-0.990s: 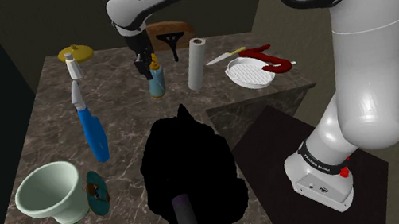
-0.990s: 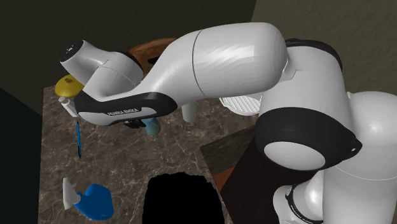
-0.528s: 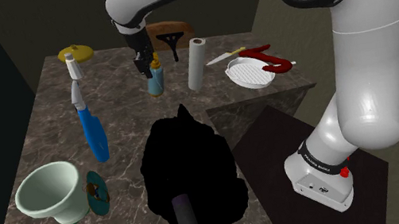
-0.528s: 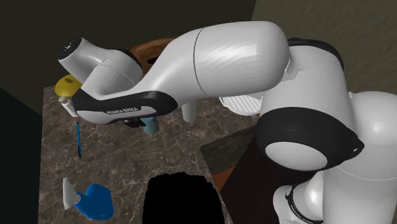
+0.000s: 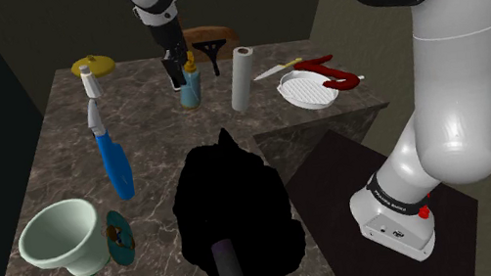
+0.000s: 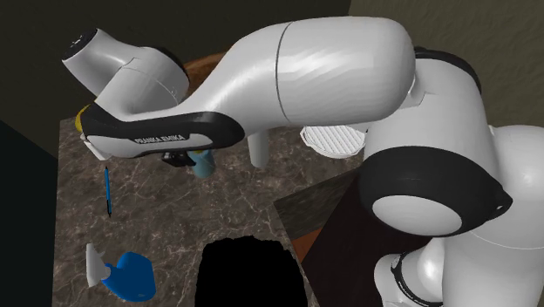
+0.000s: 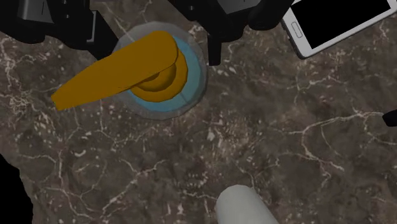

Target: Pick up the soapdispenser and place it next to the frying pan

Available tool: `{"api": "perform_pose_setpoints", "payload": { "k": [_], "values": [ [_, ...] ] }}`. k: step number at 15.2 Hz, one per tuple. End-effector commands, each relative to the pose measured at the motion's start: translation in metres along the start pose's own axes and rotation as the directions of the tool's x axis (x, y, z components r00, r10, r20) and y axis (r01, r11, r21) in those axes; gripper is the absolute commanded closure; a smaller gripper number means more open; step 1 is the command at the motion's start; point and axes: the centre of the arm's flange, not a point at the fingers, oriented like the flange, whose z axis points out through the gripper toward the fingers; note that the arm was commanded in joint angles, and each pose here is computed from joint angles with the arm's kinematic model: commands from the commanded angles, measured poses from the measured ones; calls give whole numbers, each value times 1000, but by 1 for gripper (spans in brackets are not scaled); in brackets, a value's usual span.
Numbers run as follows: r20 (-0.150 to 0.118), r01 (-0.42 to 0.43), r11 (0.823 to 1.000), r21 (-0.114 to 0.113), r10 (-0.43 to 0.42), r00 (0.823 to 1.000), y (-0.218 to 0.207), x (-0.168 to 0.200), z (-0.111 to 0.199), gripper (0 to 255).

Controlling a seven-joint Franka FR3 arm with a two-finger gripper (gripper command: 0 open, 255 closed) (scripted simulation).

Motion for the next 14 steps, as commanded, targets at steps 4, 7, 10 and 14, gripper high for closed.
{"api": "perform_pose_setpoints", "payload": {
  "k": [4,7,10,14],
  "values": [
    [0,0,1000,0,0,1000,1,-6,-26,255],
    [0,0,1000,0,0,1000,2,-10,-42,255],
    [0,0,1000,0,0,1000,3,-14,-57,255],
    [0,0,1000,0,0,1000,4,-19,-78,255]
  ]
}}
